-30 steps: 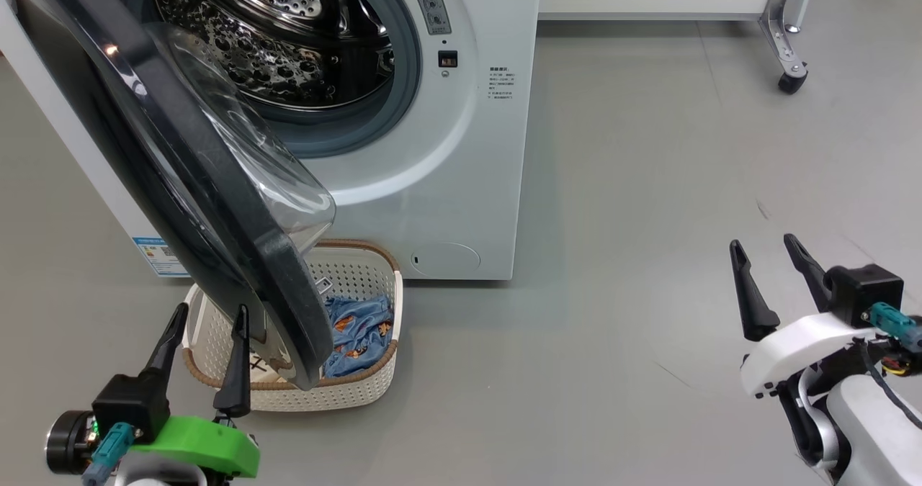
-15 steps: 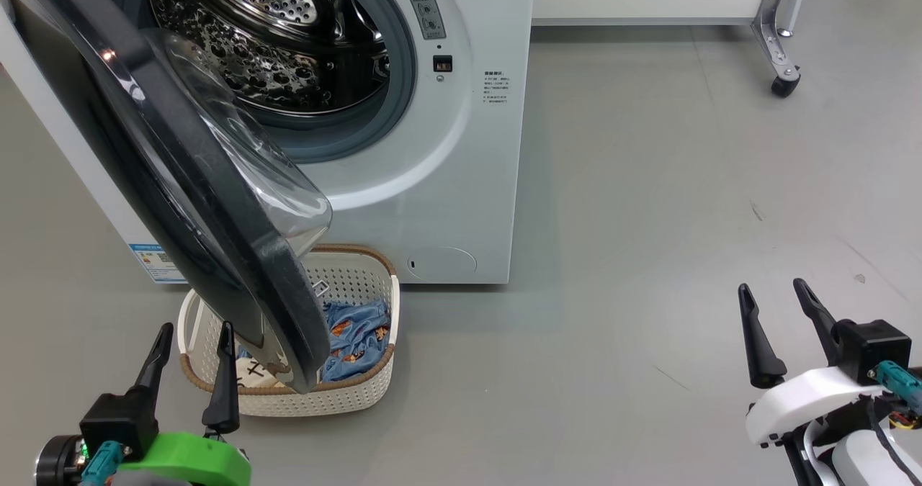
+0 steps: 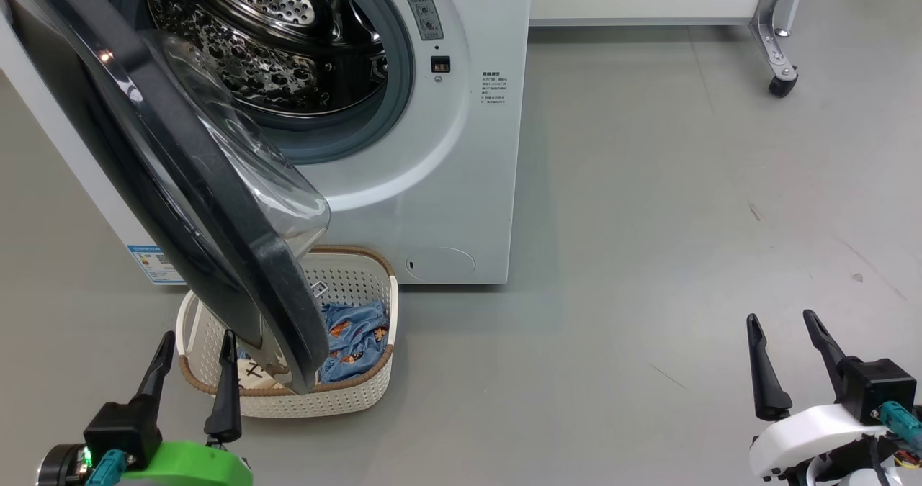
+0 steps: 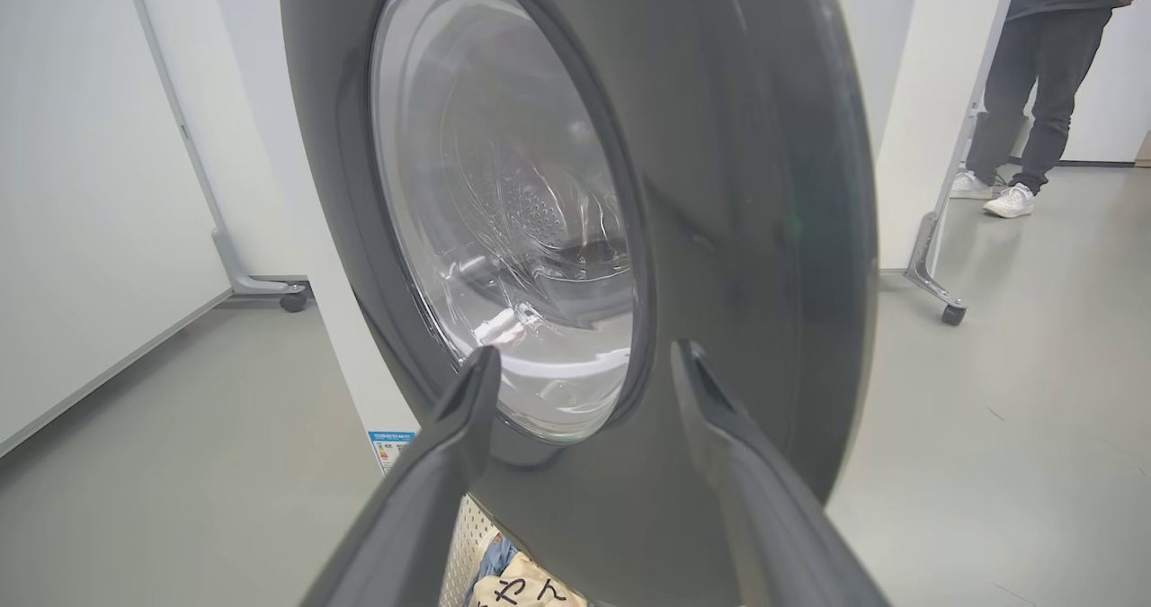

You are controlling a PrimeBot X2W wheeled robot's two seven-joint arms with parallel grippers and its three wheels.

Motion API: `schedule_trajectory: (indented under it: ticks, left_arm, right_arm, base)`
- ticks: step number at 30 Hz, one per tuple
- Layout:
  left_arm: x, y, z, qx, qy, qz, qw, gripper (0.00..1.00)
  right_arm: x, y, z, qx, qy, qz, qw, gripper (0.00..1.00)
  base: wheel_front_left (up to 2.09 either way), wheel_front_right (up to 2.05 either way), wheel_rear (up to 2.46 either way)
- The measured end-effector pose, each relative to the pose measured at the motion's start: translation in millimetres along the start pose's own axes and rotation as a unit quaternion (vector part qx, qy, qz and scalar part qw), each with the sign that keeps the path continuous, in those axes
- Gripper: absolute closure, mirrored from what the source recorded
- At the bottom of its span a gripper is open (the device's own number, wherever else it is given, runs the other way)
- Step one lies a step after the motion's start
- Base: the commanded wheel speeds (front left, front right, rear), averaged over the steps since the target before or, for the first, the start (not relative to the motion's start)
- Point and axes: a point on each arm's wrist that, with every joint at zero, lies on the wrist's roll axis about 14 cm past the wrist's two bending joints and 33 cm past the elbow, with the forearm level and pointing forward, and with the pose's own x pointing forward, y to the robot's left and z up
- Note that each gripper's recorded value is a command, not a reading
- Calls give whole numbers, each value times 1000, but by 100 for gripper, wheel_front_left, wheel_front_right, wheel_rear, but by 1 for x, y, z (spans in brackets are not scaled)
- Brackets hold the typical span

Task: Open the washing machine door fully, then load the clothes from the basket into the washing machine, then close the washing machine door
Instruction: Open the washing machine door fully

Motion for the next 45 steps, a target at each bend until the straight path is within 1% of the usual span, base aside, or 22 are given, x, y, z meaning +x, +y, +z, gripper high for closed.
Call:
schedule_trajectory:
  ticks: [11,28,45]
  left_arm:
    - [-3,2,-6,3,9,4,1000,0]
    - [-10,4,-14,4,21,10,1000,0]
    - [-12,2,-16,2,24,12,1000,0]
  right_arm:
    - [-1,-1,12,-26,-23,-4,999,0]
    - [-11,3,2,-13,-13,-17,1000,0]
    - [-14,1,2,-19,-15,-23,999,0]
  base:
    - [0,0,0]
    - [0,0,0]
    - [0,0,0]
